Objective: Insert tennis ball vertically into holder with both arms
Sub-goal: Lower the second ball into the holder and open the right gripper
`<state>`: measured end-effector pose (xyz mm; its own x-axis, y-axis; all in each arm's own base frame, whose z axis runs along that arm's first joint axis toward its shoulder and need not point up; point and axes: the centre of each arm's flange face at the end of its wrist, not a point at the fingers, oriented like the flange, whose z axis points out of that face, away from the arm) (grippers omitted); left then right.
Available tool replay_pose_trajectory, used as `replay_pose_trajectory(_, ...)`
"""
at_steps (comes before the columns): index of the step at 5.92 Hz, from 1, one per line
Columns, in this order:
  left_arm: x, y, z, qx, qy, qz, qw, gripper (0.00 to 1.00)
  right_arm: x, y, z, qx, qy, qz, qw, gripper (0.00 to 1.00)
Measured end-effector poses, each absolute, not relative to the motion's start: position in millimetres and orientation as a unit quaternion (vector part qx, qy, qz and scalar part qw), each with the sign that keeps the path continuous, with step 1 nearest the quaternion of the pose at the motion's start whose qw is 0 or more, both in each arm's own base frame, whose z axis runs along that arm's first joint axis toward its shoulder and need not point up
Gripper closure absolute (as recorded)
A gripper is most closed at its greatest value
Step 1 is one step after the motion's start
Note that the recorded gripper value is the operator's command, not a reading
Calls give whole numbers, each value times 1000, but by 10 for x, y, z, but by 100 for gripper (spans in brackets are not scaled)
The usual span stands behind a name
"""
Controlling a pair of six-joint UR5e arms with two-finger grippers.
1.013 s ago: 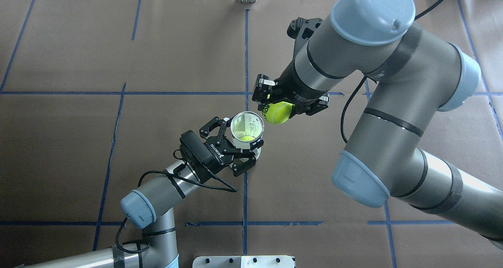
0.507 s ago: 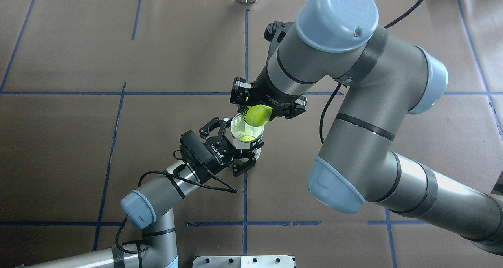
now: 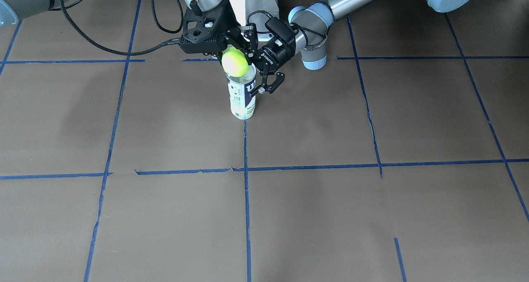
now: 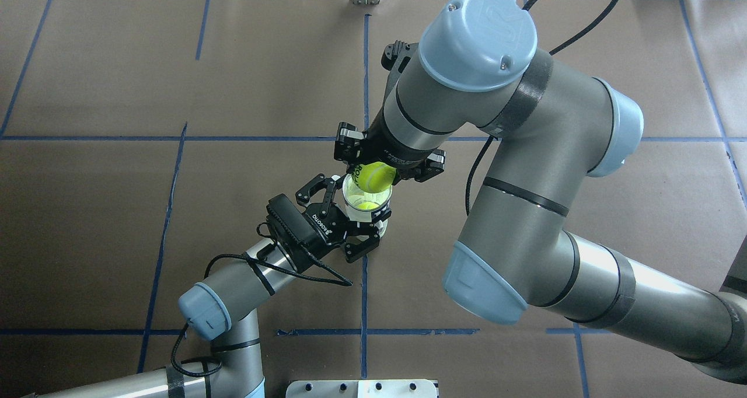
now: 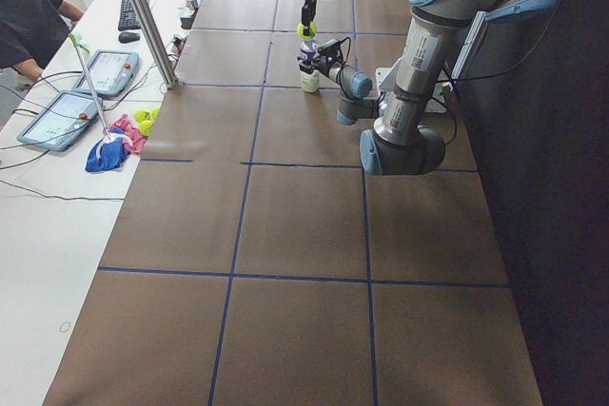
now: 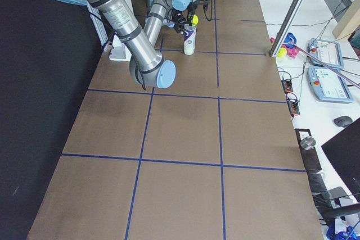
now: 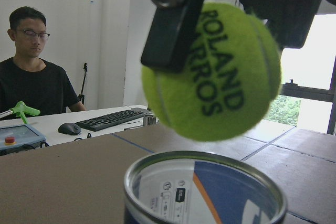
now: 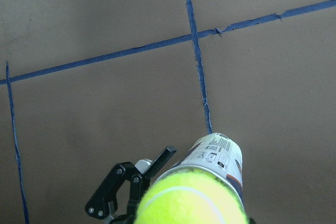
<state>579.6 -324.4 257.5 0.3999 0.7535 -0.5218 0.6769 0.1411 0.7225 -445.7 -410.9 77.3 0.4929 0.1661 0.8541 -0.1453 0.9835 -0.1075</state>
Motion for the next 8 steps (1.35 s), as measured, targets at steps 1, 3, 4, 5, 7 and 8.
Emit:
replay_pose_trajectory(1,5795,-3244,2573,654,547,37,521,4,-4475,-4108,774,-10,-495,88,865,15)
replay_pose_trajectory(3,5796,-3244,2577,654,546,37,522,4,-4489,-4107,782,-9,-494,85,865,8)
replay_pose_trajectory(4,5796,-3245,2584,654,546,37,522,4,-4492,-4111,790,-9,-493,85,866,8)
replay_pose_trajectory(5,5796,-3245,2585,654,546,37,522,4,-4493,-4113,794,-10,-493,85,866,0)
replay_pose_trajectory(7,5755,-3234,2535,655,550,34,517,2,-4396,-4208,783,-3,-497,93,863,0)
replay_pose_trajectory(8,5659,-3210,2507,656,555,29,511,1,-4190,-4410,789,10,-501,108,859,0)
